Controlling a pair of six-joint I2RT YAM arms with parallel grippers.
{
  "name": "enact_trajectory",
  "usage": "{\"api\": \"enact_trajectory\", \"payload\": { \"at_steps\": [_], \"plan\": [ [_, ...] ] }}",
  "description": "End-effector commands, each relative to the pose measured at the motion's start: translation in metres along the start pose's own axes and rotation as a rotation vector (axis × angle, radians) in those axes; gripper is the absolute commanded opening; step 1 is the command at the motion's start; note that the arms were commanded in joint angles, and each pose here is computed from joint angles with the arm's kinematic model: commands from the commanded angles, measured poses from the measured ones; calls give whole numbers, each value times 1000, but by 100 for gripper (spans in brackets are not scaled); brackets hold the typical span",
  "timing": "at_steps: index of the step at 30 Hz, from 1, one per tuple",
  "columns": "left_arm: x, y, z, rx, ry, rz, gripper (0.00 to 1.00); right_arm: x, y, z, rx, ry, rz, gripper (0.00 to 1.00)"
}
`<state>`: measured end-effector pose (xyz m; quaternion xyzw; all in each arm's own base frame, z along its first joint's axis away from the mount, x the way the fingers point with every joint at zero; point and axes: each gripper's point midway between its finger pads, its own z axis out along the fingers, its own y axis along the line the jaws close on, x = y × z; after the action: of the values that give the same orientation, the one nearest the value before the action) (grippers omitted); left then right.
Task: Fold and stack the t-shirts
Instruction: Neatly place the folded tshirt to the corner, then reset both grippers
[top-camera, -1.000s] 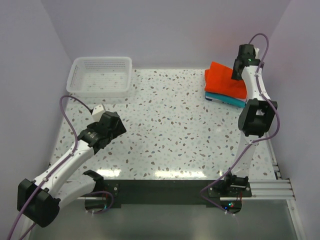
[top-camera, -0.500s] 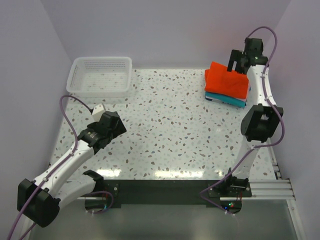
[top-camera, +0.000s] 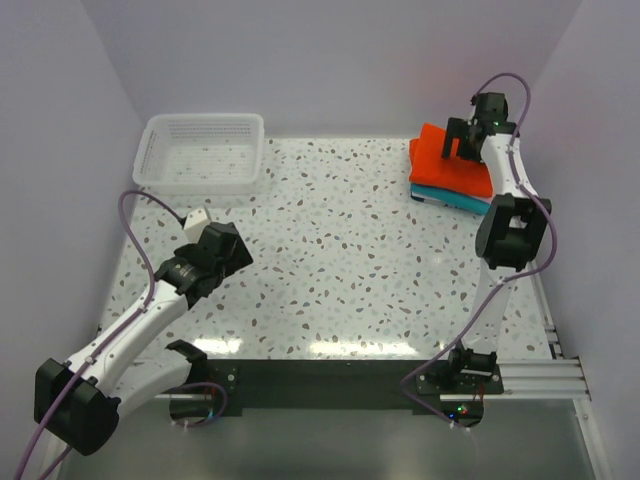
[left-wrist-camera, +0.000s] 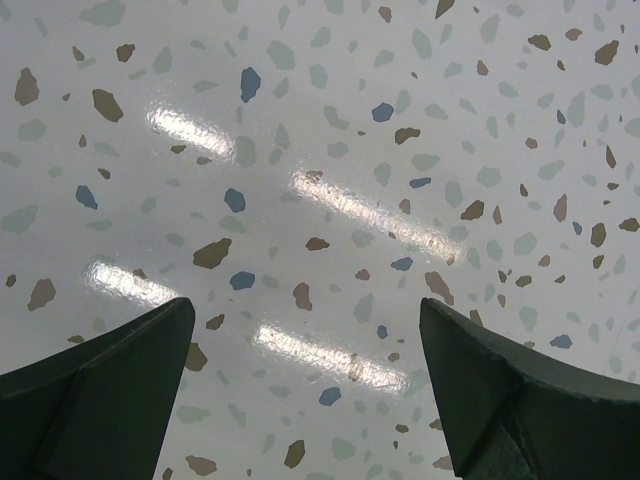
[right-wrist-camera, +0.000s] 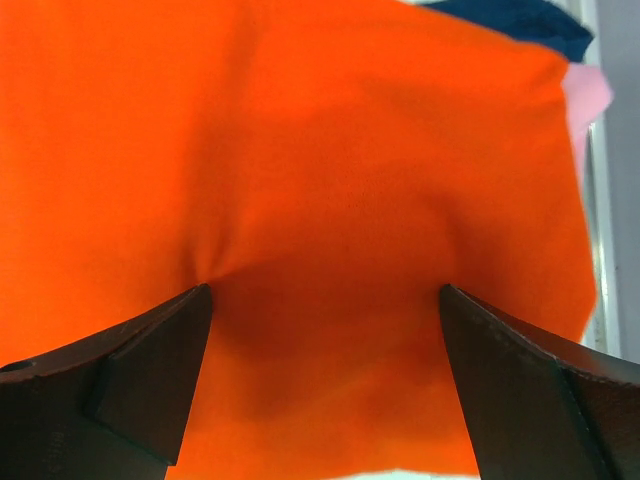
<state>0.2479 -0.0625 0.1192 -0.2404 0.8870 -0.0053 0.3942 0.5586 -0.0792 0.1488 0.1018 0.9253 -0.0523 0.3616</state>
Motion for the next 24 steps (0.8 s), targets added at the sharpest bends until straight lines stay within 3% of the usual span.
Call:
{"api": "enact_trajectory", "payload": {
  "at_steps": [1,6,11,18,24],
  "plan": [
    [-21,-12,-8,41,-57,-27,100,-8,-5,10,35,-23,-13,99],
    [-22,-13,-9,42,-60,-31,100,-3,-7,18,49,0,-22,99],
    [-23,-14,-9,45,-59,-31,100,-23,-3,-1,22,-52,-21,99],
    [-27,-16,-14,66,-68,-43,100,-59,1,-69,-26,-178,-10,99],
    [-29,-18,-21,96,-75,-60,100,-62,2,-132,-8,-260,17,99]
  ]
}}
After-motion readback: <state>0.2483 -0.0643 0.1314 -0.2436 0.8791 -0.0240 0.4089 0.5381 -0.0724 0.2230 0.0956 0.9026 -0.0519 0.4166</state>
